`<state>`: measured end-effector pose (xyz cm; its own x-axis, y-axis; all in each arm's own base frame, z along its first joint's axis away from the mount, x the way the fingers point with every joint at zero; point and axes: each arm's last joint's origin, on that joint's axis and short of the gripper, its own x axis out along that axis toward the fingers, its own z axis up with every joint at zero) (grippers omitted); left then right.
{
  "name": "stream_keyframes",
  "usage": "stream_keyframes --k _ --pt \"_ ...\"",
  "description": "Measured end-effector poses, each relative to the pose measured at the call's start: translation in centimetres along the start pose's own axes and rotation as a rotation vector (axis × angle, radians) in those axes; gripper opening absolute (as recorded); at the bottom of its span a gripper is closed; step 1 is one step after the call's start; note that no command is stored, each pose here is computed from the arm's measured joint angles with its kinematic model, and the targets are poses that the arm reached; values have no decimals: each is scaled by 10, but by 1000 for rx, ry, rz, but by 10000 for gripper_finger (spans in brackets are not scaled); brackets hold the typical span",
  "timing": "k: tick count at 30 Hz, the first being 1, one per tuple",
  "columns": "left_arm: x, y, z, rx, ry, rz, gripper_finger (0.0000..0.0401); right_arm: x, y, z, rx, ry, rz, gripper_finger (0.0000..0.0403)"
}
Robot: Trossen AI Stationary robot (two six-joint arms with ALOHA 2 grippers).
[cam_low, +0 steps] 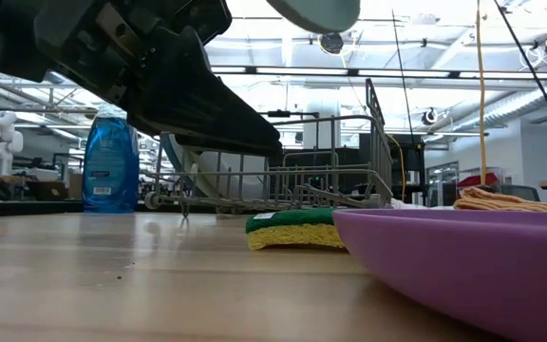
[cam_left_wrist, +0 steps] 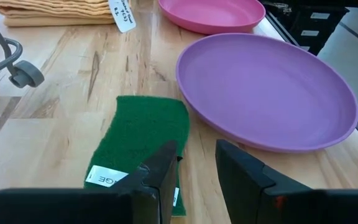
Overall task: Sort dishes
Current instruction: Put the small light blue plate in the dish rack
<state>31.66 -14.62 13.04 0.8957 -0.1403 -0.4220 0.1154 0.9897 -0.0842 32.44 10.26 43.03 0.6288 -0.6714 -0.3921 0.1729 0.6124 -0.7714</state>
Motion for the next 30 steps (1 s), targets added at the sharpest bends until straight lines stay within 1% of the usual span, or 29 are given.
stream_keyframes --k 3,5,9,12,15,18,21,27,30 --pt "0 0 0 0 0 0 112 8 -6 -2 -13 29 -46 0" --pt "0 0 0 0 0 0 112 13 -11 -4 -11 55 -98 0" --pt "0 -2 0 1 -3 -5 112 25 -24 -8 21 130 -284 0" --pt "0 -2 1 -1 -9 -7 112 34 -34 -13 69 173 -384 0" --pt "0 -2 1 -11 -18 -9 112 44 -42 -18 114 203 -414 0" --pt "-2 -6 8 -21 -88 -32 112 51 -46 -27 159 240 -426 0" --pt "-3 -10 14 -2 -153 -57 112 55 -49 -39 205 277 -423 0" --pt "-4 -12 18 32 -195 -61 112 59 -38 -57 223 311 -479 0" --pt "-5 -12 22 39 -239 -34 112 60 -30 -68 221 318 -487 0"
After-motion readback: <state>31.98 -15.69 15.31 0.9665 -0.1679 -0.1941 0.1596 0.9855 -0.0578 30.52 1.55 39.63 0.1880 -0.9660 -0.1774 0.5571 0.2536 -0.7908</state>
